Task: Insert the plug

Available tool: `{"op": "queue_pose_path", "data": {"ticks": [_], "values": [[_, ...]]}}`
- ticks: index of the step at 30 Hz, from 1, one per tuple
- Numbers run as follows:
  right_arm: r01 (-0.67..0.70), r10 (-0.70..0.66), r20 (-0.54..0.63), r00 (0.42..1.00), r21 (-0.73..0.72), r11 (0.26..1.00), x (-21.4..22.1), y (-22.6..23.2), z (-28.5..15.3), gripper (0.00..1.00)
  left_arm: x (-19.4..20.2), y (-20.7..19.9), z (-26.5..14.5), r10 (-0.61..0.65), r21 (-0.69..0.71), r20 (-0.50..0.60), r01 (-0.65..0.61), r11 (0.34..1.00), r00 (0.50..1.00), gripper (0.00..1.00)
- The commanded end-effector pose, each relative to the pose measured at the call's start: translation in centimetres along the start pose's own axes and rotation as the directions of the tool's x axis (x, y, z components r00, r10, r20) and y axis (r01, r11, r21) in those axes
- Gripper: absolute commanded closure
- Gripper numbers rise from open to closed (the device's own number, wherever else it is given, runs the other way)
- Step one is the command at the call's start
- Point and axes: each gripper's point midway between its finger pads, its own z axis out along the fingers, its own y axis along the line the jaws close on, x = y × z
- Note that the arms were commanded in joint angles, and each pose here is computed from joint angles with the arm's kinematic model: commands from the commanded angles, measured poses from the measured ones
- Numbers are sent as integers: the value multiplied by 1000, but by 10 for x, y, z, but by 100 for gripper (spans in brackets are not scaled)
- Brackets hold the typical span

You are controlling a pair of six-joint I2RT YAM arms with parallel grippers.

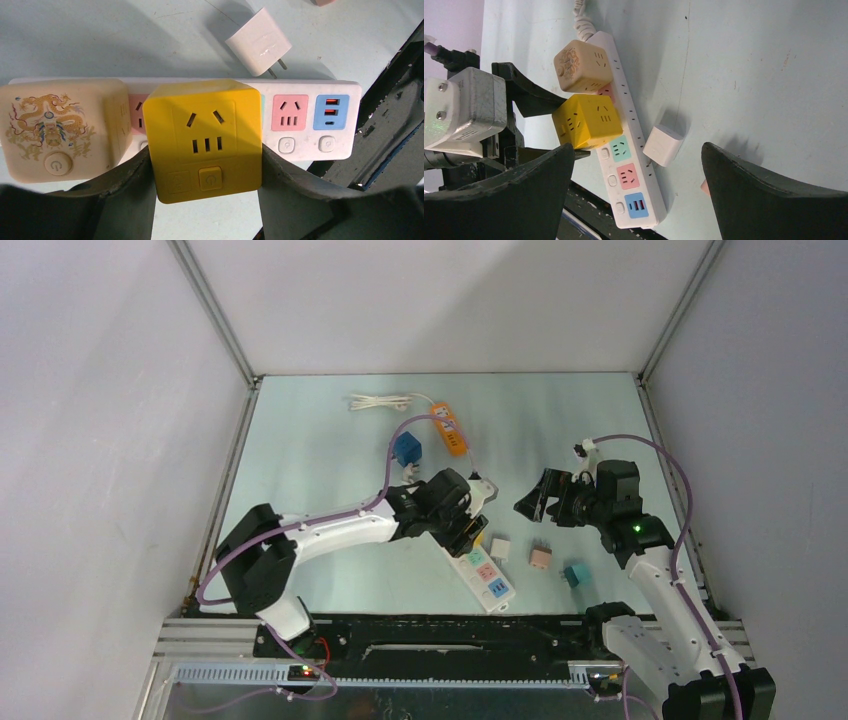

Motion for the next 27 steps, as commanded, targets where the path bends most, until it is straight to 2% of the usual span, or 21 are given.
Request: {"op": "queue_pose_path", "data": {"ticks": [1,27], "values": [[18,-17,30,999,-28,999,-8,5,1,0,7,5,5,14,-6,4,-14,1000,1000,100],[5,-4,20,1000,-33,999,-8,4,4,0,46,17,33,-43,-57,-83,39,998,996,100]]}}
